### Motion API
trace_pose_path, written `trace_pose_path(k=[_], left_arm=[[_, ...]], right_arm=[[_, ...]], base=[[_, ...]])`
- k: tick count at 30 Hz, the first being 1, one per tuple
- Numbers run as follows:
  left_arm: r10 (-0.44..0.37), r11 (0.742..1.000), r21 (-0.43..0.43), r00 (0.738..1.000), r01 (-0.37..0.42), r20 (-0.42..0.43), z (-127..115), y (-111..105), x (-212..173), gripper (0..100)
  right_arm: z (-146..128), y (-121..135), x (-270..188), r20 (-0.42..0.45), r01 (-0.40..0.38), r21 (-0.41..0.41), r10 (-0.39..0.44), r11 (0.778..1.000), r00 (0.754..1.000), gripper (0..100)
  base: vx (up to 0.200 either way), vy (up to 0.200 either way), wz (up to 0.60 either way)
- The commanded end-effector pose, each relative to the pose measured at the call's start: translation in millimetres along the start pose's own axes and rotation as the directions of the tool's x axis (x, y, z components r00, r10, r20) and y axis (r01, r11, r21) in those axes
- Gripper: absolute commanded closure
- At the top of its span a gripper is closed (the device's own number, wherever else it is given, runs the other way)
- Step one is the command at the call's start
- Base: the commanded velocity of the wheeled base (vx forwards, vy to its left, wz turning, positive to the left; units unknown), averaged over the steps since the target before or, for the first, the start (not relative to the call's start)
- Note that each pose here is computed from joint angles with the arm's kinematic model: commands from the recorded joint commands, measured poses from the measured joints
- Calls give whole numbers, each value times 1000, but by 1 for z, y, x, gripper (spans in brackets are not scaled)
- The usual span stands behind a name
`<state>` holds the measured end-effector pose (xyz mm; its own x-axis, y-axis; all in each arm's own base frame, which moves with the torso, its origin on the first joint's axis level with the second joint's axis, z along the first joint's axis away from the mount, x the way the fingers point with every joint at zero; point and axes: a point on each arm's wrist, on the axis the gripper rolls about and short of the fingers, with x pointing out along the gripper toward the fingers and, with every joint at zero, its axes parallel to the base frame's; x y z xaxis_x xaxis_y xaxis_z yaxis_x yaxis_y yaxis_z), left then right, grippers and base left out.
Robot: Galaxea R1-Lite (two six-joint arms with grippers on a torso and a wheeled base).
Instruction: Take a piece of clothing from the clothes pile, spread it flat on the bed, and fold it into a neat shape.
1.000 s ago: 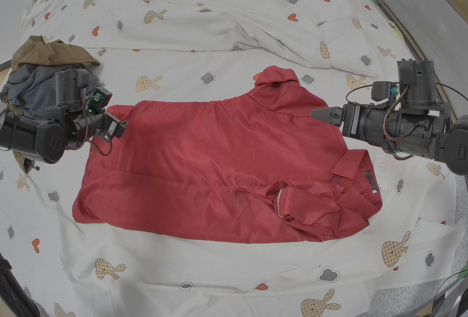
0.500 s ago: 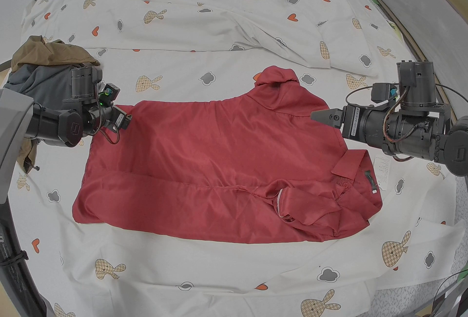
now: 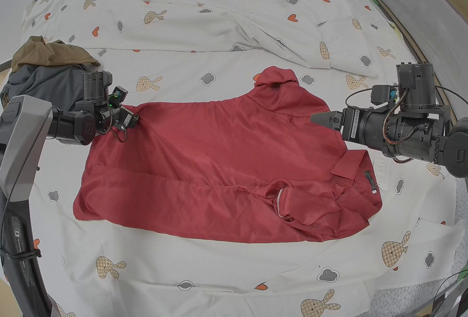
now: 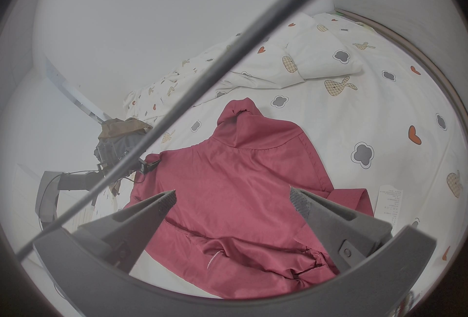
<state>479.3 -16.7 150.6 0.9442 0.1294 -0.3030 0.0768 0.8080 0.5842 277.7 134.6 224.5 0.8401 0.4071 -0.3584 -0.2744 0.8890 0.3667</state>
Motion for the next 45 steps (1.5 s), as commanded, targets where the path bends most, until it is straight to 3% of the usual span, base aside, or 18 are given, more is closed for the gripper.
trace_pose_path(k=[1, 18, 19, 29, 45], left_arm=[[-24, 1000, 6, 999, 24, -23, -11, -11, 14, 0], [-49, 999, 3, 998, 49, -28, -23, -13, 26, 0], [-49, 999, 3, 998, 49, -28, -23, -13, 26, 100], [-59, 998, 1, 998, 60, -14, -20, -10, 21, 100], [-58, 998, -22, 998, 59, 39, 4, 20, -44, 100]], right_arm=[[-1, 0, 0, -4, -1, -1, 1, 1000, 1000, 0], [-5, -3, -1, -13, 8, 0, -8, 1000, 1000, 0], [-5, -3, -1, -13, 8, 0, -8, 1000, 1000, 0], [-4, -2, -2, -11, 6, 0, -6, 1000, 1000, 0], [-5, -3, -3, -11, 8, 0, -8, 1000, 1000, 0]], base=[[0, 0, 0], [0, 0, 0], [0, 0, 0], [0, 0, 0], [0, 0, 0]])
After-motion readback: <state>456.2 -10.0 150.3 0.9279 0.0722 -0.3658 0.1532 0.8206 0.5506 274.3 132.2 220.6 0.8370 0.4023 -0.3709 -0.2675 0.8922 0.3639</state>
